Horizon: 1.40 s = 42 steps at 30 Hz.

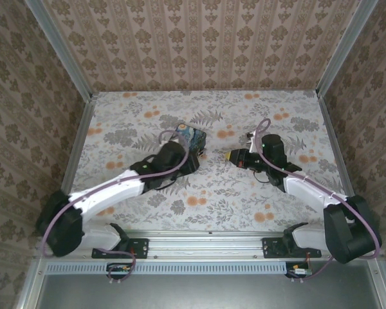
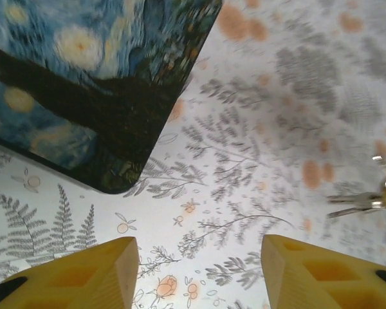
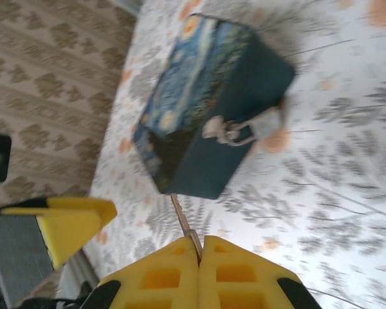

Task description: Unlock the padlock with the key

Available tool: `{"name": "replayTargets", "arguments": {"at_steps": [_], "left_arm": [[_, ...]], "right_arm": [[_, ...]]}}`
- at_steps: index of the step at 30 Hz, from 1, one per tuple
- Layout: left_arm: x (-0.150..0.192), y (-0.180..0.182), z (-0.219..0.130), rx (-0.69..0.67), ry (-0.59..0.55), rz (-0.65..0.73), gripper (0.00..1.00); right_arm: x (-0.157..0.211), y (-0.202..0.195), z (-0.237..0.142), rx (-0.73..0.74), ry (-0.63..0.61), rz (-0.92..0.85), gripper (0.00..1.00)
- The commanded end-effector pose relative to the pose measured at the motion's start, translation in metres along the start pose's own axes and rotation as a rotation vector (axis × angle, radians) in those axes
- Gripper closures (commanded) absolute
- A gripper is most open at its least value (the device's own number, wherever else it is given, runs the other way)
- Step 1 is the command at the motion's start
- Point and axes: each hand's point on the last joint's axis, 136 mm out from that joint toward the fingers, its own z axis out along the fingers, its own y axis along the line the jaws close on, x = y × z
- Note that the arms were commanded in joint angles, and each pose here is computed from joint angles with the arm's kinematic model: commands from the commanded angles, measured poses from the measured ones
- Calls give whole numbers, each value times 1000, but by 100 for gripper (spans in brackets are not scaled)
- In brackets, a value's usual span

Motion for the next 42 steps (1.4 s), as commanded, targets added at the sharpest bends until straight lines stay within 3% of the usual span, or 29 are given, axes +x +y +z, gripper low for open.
{"name": "replayTargets", "arguments": {"at_steps": [1, 5, 11, 18, 29, 42], "left_arm": [[4, 6, 20, -199, -63, -73, 43], [9, -3, 56, -287, -111, -145, 40], [5, -24, 105, -312, -231, -240, 37], [-11, -28, 131, -368, -445, -319, 33], [-24, 14, 133, -592, -592, -429, 31], [-46, 35, 141, -600, -719, -405, 41]], "right_arm": [[-18, -23, -16, 132, -33, -7, 100], [-32, -39, -31, 198, -85, 21, 100], [-43, -71, -53, 309, -153, 70, 100], [-55, -77, -66, 280, -208, 96, 100], [-66, -62, -67, 209, -206, 67, 100], [-65, -55, -60, 144, -189, 76, 100]]}}
